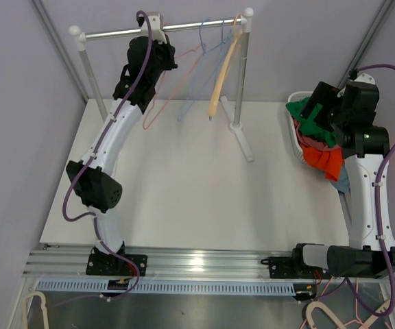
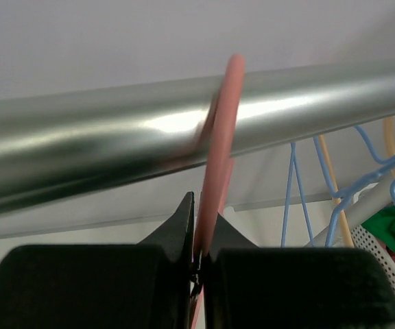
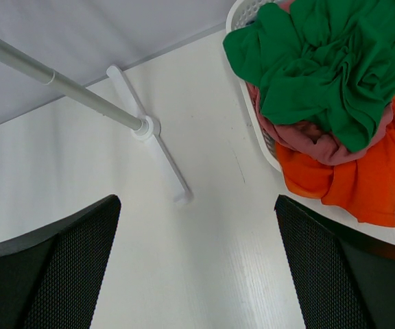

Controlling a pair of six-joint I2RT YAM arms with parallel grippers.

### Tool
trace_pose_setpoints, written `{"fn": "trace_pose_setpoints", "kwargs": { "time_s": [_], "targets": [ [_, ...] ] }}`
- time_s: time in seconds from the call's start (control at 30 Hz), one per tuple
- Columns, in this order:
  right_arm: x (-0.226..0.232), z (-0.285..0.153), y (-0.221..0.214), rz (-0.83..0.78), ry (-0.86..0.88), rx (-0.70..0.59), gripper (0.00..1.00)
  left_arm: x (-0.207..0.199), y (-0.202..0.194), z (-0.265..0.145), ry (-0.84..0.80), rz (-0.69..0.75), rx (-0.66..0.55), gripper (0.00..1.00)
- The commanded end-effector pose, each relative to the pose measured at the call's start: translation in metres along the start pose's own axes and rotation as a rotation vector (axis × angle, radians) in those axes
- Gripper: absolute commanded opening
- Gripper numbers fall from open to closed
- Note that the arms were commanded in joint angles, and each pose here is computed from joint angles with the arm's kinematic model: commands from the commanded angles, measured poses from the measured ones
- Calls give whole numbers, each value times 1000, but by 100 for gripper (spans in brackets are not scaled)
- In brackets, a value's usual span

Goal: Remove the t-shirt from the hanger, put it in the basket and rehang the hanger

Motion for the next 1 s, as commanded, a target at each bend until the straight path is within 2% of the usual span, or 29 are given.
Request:
{"fn": "trace_pose_setpoints", "kwargs": {
  "time_s": [0.0,0.03,0.1,0.27,0.37,0.4,0.47,0.5,0.53,0.73,0.83,0.9,0.93,0.97],
  "targets": [
    [8,-10,8,-9,39,-40,100,6,-1,-20,-6,-25,18,2],
    [8,-10,6,-8,37,-34,99,8,13,-29,-4,-28,-14,7],
    [8,-11,6,-6,40,-36,100,8,10,-33,-6,-25,-18,21],
    [10,-13,3,-4,44,-30,100,8,36,-55,-7,-22,-65,36],
    [11,-14,3,-4,48,-30,99,8,46,-68,-15,-32,-87,50],
    [12,-16,3,-4,51,-30,99,7,60,-81,-21,-38,-119,62],
    [12,-15,1,-5,52,-25,99,5,70,-95,-39,-45,-155,76],
    [11,-16,1,-5,49,-23,100,5,91,-113,-49,-50,-206,92],
    [12,-15,0,-5,52,-18,100,4,100,-121,-56,-51,-233,99],
    [29,-16,-18,-36,136,24,99,6,139,-180,-63,-110,-300,99],
    [35,-21,-22,-41,189,16,99,10,131,-213,-41,-200,-255,99],
    [37,-26,-30,-42,226,25,99,10,94,-222,-42,-228,-146,100],
    [37,-28,-32,-44,235,27,99,6,89,-232,-66,-272,-130,99],
    [33,-25,-44,-43,233,52,99,3,55,-241,-88,-285,-70,99]
  ]
}}
Point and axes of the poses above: each gripper's point midway between its finger pads, its own z axis out along the fingers, its own x axis along the line the jaws close on, y = z × x, the point moved 1 cm from there along -z, back along the fingers, and after that the axes turned 5 degrees about z, right-handed, at the moved point
